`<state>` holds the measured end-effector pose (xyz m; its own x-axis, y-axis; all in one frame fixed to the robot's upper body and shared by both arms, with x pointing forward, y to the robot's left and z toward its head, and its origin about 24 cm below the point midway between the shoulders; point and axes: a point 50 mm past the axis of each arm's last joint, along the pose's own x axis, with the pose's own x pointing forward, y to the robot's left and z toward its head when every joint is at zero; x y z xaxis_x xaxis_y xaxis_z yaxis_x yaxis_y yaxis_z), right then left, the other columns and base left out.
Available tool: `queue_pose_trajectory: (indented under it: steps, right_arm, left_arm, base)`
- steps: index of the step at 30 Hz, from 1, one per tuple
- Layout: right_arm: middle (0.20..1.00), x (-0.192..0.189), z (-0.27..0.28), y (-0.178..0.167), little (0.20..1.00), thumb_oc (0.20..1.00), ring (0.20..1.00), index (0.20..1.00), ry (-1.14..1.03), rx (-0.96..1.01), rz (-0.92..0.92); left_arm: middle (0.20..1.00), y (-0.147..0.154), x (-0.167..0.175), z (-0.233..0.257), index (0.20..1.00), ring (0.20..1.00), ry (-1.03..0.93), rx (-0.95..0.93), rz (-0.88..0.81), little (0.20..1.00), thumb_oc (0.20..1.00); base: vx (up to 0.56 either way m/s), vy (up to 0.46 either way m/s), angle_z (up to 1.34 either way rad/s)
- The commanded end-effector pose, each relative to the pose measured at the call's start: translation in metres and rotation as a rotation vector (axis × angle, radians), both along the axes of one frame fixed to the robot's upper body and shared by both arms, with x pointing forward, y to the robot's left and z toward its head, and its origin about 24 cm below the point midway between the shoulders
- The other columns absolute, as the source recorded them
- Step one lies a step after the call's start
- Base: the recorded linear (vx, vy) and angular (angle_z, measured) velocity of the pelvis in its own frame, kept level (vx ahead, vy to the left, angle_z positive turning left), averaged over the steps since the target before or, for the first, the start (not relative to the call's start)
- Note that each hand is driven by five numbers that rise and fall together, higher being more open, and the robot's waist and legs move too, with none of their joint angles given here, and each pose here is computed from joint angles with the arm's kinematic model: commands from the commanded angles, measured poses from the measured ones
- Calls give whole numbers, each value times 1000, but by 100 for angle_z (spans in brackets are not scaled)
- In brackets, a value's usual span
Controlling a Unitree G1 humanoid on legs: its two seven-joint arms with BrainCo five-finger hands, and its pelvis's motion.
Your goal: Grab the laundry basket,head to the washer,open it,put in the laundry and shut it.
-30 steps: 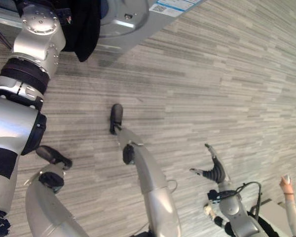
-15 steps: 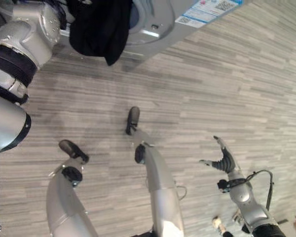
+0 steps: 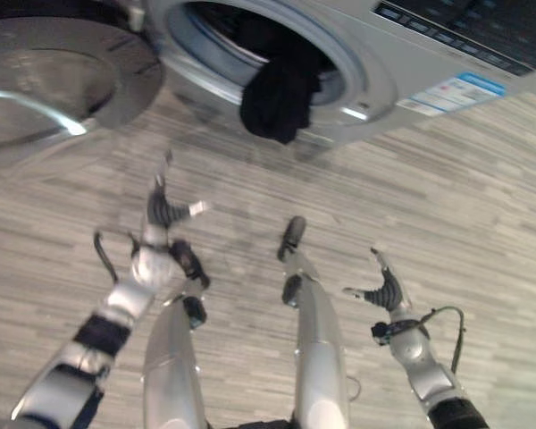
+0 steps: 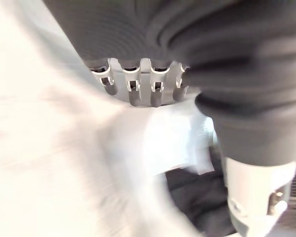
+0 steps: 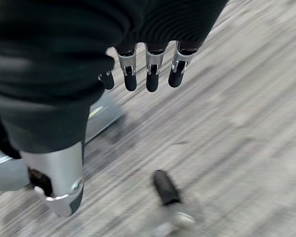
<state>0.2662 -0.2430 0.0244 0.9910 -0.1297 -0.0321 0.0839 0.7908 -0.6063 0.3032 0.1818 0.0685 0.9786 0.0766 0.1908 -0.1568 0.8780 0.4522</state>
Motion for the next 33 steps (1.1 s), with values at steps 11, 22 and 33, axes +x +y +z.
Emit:
queue_pose_trajectory:
  steps: [11,22,33]
  right_arm:
    - [1000,88,81,-69,1000,1000,1000,1000,-118,-8,-435]
    - [1000,90,112,-107,1000,1000,1000,1000,-140,194,-655]
    - [1000,51,118,-165,1000,1000,1000,1000,-147,278,-867]
  left_arm:
    - [1000,1,-54,-18,1000,1000,157,-112,-303,1000,1000]
    - [1000,1,-58,-5,1000,1000,111,-134,-329,1000,1000]
    - [1000,7,-58,0,1000,1000,97,-133,-304,1000,1000]
  base:
    - [13,39,33]
    - [13,10,23]
    - [16,13,3]
